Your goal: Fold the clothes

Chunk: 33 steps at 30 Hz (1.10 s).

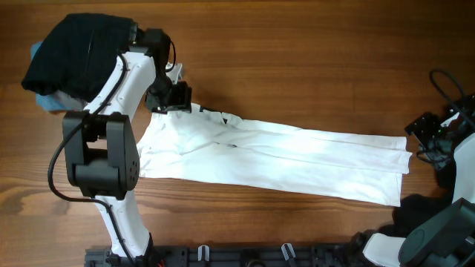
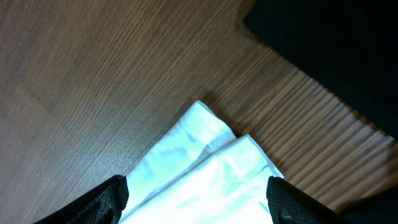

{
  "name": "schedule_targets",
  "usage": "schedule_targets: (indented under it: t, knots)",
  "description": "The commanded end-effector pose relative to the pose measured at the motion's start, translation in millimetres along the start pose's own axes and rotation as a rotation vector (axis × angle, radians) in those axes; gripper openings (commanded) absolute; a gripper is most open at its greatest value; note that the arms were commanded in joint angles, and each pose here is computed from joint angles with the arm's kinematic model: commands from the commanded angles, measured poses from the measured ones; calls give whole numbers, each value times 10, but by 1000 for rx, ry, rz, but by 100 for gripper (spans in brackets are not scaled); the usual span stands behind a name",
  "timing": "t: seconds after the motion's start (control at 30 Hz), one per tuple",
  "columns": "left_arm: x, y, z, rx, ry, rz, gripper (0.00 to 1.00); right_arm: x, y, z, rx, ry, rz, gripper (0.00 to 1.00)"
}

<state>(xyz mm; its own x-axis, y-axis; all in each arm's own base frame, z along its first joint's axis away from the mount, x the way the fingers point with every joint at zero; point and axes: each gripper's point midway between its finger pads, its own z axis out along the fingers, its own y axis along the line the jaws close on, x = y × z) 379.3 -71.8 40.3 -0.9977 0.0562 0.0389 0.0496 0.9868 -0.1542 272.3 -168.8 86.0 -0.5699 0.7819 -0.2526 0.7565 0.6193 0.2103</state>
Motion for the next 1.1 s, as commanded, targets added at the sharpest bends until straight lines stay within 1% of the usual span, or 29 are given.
schedule_targets:
  t: [0.0, 0.03, 0.1, 0.13, 0.17, 0.23, 0.27, 0.3, 0.37, 0.43, 0.47, 0.5, 0.53, 0.6, 0.63, 0.67, 0.73, 0.77, 0.83, 0.87, 0.9, 0.93, 0.97, 1.0, 1.03, 1.07]
  knots:
    - [167, 127, 173, -57, 53, 6, 69, 43, -134, 63, 59, 10, -9, 79]
    - [177, 136, 232, -57, 50, -1, 69, 56, -159, 126, 69, 18, -8, 79]
    - [215, 139, 322, -49, 53, -2, 70, 140, -215, 334, 86, 77, -13, 88]
    - [226, 133, 328, -45, 57, -3, 67, 191, -230, 419, 86, 113, -35, 88]
    - [222, 118, 328, -36, 56, -2, 67, 277, -236, 533, 72, 168, -52, 88]
    - [203, 38, 315, 11, 47, -2, 75, 483, -197, 738, 0, 288, -73, 88]
    - [203, 15, 305, 23, 47, -2, 77, 555, -188, 795, -24, 328, -72, 88]
    - [201, -1, 277, 30, 41, -2, 79, 725, -263, 926, -25, 416, -54, 88]
    - [191, -6, 245, 31, 32, 1, 80, 868, -266, 992, -42, 486, -38, 85]
    - [186, -8, 227, 31, 26, 2, 80, 977, -204, 1026, -93, 538, -39, 70]
    - [178, -10, 219, 31, 23, 2, 80, 999, -144, 1002, -135, 547, -69, 55]
    - [160, -6, 204, 31, 18, 1, 80, 1003, -123, 984, -148, 550, -71, 49]
    - [129, -2, 169, 32, 7, 0, 80, 993, -118, 970, -149, 546, -72, 45]
    - [54, 11, 57, 35, -20, -5, 79, 948, -102, 933, -152, 525, -78, 42]
    - [17, 23, -23, 35, -37, -9, 79, 920, -92, 907, -154, 511, -83, 42]
    - [-31, 34, -114, 37, -61, -12, 79, 888, -88, 894, -152, 495, -87, 45]
    - [-66, 6, -206, 54, -91, -1, 82, 857, -84, 895, -152, 480, -90, 63]
    - [-59, -83, -215, 101, -90, 24, 81, 857, -85, 896, -150, 480, -89, 68]
    - [-9, -443, -240, 278, -84, 131, 61, 746, -172, 892, -74, 452, -43, 70]
    - [17, -541, -228, 302, -82, 181, 51, 653, -166, 842, -61, 424, -42, 70]
    - [34, -603, -198, 301, -81, 217, 37, 545, -129, 758, -66, 386, -46, 72]
    - [64, -705, -109, 300, -82, 279, 25, 402, -84, 628, -68, 328, -46, 75]
    - [89, -747, -52, 297, -81, 318, 18, 305, -56, 514, -66, 282, -37, 77]
    - [140, -814, 44, 296, -73, 365, 12, 215, -54, 386, -49, 230, -11, 82]
    - [188, -871, 133, 296, -70, 410, 9, 136, -68, 261, -28, 176, 12, 88]
    - [238, -884, 249, 278, -66, 445, 8, 71, -114, 144, 7, 125, 33, 89]
